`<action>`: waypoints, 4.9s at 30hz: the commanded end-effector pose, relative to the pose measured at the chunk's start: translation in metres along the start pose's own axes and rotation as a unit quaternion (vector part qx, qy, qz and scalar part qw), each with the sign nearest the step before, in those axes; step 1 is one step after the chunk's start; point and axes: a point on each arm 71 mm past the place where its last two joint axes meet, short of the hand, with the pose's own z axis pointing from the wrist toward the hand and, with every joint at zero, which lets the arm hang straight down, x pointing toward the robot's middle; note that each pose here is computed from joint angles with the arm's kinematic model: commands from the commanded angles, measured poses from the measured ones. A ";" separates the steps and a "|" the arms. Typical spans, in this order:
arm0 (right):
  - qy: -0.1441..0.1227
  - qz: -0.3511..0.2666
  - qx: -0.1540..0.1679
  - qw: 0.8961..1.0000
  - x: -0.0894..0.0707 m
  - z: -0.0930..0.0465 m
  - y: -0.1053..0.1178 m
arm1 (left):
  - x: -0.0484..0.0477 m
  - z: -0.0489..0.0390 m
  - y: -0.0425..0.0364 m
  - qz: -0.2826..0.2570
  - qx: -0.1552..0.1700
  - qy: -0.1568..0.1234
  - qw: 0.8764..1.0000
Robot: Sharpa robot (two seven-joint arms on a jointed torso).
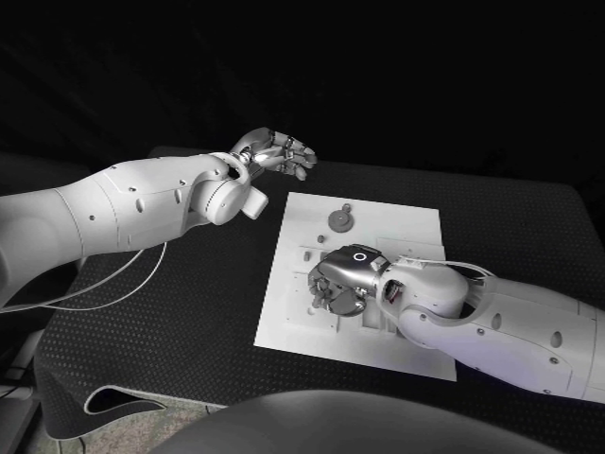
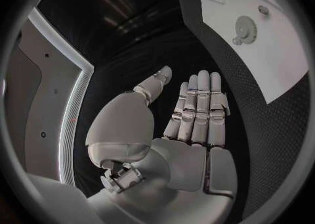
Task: Assemble the parts on the task board
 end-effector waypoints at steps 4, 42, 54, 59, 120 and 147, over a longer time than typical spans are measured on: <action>0.014 -0.021 -0.010 1.000 0.007 0.005 0.005 | 0.0032 0.0012 -0.0026 -0.005 0.007 0.007 1.000; 0.014 -0.020 -0.022 0.999 0.015 0.010 0.015 | 0.0041 0.0018 -0.0027 -0.006 0.006 0.009 1.000; 0.001 -0.055 -0.004 0.998 0.015 0.012 0.010 | 0.0041 0.0019 -0.0026 -0.006 0.006 0.009 1.000; -0.001 -0.057 -0.004 0.998 0.015 0.012 0.010 | 0.0040 0.0021 -0.0025 -0.006 0.005 0.009 1.000; -0.021 0.294 0.247 0.923 -0.055 -0.110 -0.120 | -0.0021 0.0006 -0.0006 -0.008 0.003 0.002 1.000; 0.154 0.287 0.327 0.887 0.017 -0.136 -0.110 | -0.0033 0.0009 0.0002 -0.008 0.002 0.002 1.000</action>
